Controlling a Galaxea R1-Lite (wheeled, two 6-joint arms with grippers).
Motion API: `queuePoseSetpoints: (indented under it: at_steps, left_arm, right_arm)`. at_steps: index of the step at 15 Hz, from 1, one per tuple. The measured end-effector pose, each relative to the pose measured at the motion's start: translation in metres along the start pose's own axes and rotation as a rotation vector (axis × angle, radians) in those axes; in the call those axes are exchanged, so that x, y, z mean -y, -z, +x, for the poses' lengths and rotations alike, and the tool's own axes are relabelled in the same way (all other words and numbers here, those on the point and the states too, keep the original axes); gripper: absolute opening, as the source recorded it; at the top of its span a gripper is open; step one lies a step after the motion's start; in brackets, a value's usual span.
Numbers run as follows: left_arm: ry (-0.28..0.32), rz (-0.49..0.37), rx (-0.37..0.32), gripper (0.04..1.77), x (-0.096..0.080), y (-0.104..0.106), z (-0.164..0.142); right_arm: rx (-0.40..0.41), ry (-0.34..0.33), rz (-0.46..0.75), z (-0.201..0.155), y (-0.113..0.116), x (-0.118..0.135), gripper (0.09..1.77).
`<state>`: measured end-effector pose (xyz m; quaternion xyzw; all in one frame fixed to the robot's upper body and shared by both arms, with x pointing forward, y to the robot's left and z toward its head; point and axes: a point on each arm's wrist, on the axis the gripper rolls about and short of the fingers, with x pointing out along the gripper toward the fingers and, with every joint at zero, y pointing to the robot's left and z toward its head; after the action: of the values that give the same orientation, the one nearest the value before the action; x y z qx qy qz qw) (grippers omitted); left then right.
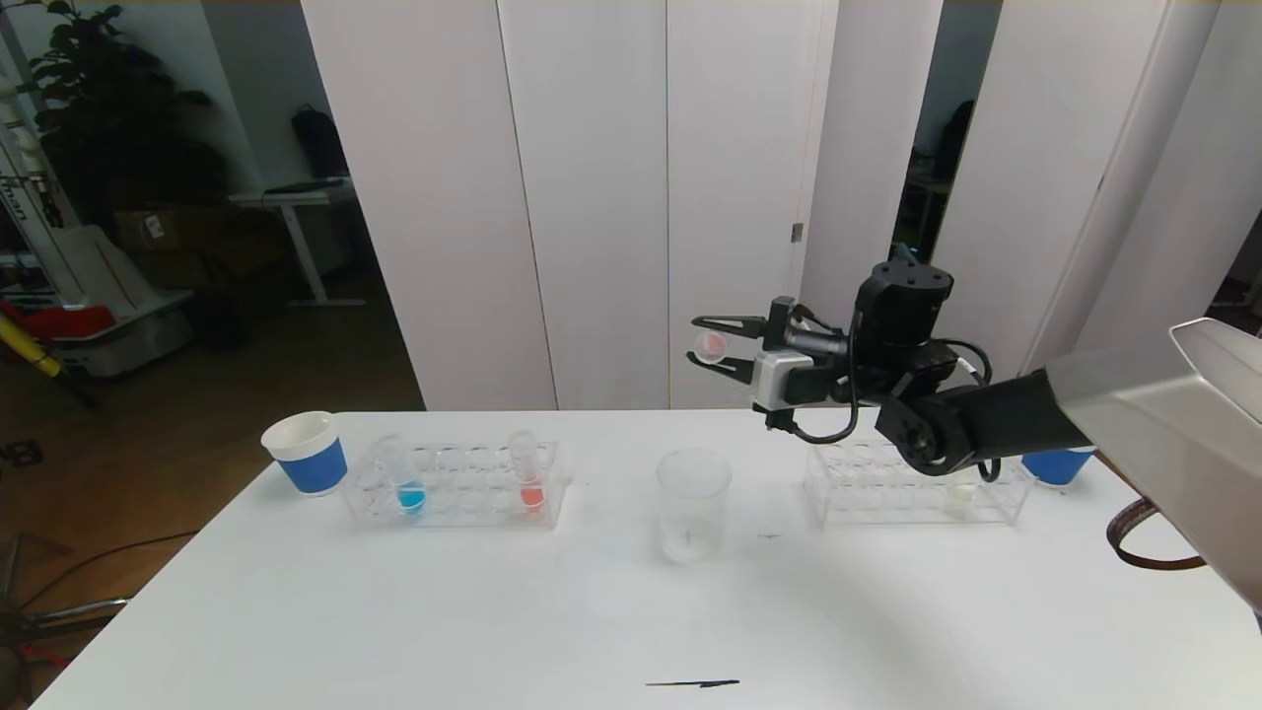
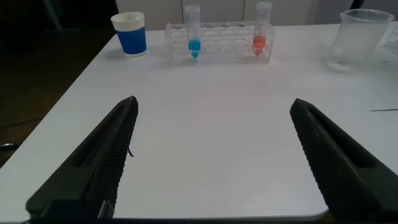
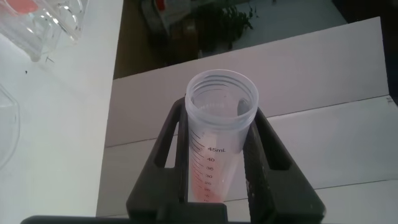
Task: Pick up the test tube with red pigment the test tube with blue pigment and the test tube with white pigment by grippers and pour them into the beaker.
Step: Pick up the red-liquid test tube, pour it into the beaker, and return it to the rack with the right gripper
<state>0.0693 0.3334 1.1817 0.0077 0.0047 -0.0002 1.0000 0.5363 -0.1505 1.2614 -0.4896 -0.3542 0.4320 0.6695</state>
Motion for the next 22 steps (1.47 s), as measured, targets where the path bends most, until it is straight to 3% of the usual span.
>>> queuePoseSetpoints:
  at_steps: [7, 12, 22]
  left_arm:
    - [0.0, 0.0, 0.0, 1.75, 0.0, 0.0, 0.0]
    - [0.0, 0.0, 0.0, 1.75, 0.0, 0.0, 0.0]
    - [0.0, 0.0, 0.0, 1.75, 0.0, 0.0, 0.0]
  right_arm:
    - [-0.008, 0.005, -0.146, 0.002, 0.005, -0.008, 0.58]
    - [-0.06, 0.013, -0.214, 0.004, 0.008, -0.011, 0.58]
    - [-0.067, 0.013, -0.278, 0.008, 0.01, -0.015, 0.58]
